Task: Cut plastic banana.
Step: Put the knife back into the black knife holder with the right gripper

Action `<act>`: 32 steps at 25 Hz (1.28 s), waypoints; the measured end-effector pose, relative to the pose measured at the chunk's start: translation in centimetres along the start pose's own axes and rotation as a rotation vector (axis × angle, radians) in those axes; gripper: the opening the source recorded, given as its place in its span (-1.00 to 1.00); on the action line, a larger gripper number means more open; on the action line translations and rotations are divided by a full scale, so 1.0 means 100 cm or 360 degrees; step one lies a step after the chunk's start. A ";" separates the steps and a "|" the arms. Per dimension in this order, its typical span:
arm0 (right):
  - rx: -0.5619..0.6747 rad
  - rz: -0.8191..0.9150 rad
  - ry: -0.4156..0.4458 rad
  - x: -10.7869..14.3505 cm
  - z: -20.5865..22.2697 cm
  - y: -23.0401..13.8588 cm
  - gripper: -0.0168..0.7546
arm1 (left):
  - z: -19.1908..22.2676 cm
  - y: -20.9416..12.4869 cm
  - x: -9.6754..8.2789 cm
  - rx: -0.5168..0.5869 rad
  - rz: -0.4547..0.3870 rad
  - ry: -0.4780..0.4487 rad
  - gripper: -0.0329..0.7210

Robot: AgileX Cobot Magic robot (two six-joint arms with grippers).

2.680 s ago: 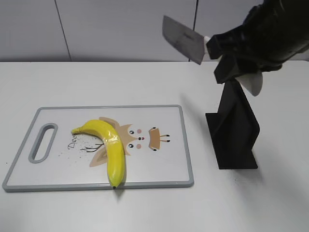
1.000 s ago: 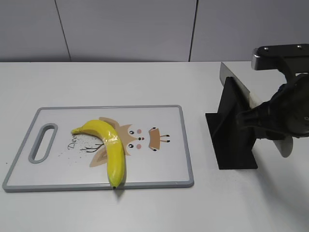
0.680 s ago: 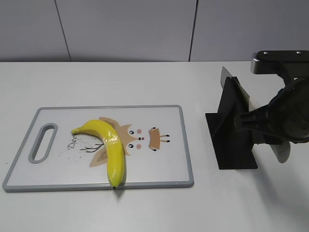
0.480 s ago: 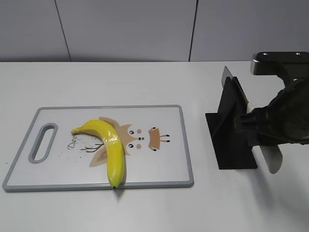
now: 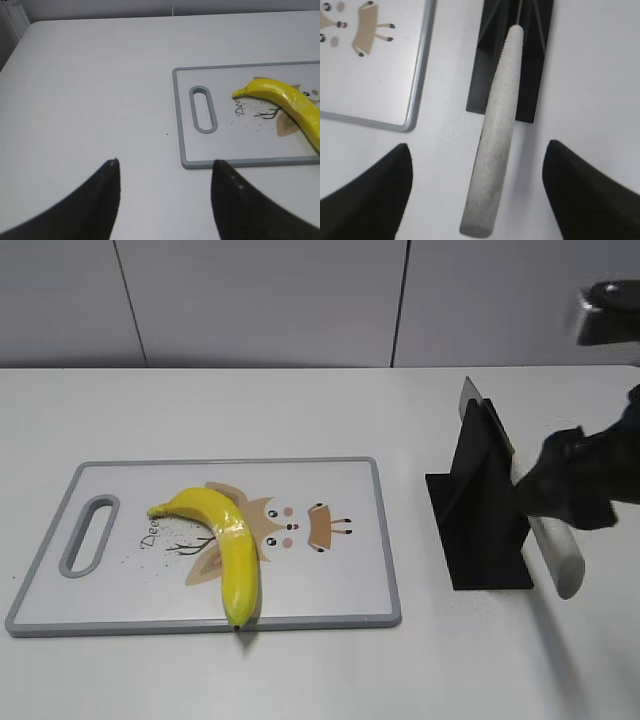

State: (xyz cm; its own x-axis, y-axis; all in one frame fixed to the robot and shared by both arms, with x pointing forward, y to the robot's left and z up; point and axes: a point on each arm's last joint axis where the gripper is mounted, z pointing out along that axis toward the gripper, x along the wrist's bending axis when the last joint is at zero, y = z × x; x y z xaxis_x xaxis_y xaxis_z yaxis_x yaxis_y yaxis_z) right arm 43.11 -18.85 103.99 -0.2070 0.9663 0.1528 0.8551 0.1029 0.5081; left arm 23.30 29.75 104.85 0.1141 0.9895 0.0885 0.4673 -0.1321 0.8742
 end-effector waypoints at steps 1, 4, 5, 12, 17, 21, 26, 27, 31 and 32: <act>-0.0048 -0.0076 0.0022 -0.001 -0.011 -0.002 0.70 | 0.000 0.000 0.000 0.0000 0.0000 0.0000 0.58; -0.0197 -0.0257 0.0069 -0.008 -0.041 -0.018 0.69 | 0.000 0.000 0.000 0.0000 0.0000 0.0000 0.57; -0.0243 -0.0304 0.0081 -0.011 -0.049 -0.026 0.68 | 0.000 0.000 0.000 0.0000 0.0000 0.0000 0.57; -0.0375 -0.0436 0.0113 -0.037 -0.088 -0.094 0.64 | 0.000 0.000 0.000 0.0000 0.0000 0.0000 0.56; -0.0509 -0.0456 0.0156 -0.050 -0.110 -0.131 0.60 | 0.000 0.000 0.000 0.0000 0.0000 0.0001 0.53; -0.0580 -0.0458 0.0185 -0.057 -0.115 -0.151 0.58 | 0.000 0.000 0.000 0.0000 0.0000 0.0001 0.53; -0.0705 -0.0459 0.0193 -0.062 -0.123 -0.161 0.56 | 0.000 0.000 0.000 0.0000 0.0000 0.0001 0.53; -0.0726 -0.0458 0.0198 -0.063 -0.124 -0.163 0.55 | 0.000 0.000 0.000 0.0000 0.0000 0.0001 0.53; -0.0831 -0.0452 0.0217 -0.066 -0.130 -0.172 0.49 | 0.000 0.000 0.000 0.0000 0.0000 0.0001 0.50; -0.0847 -0.0445 0.0218 -0.067 -0.131 -0.173 0.47 | 0.000 0.000 0.000 0.0000 0.0001 0.0002 0.50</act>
State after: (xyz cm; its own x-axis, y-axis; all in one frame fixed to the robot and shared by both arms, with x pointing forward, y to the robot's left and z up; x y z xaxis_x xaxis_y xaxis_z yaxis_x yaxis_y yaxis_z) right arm 23.47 -30.15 105.28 -0.4785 0.8771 0.0421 0.4126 0.1822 0.8925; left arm 23.30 29.76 104.85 0.1135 0.9895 0.0895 0.4673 -0.1326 0.8741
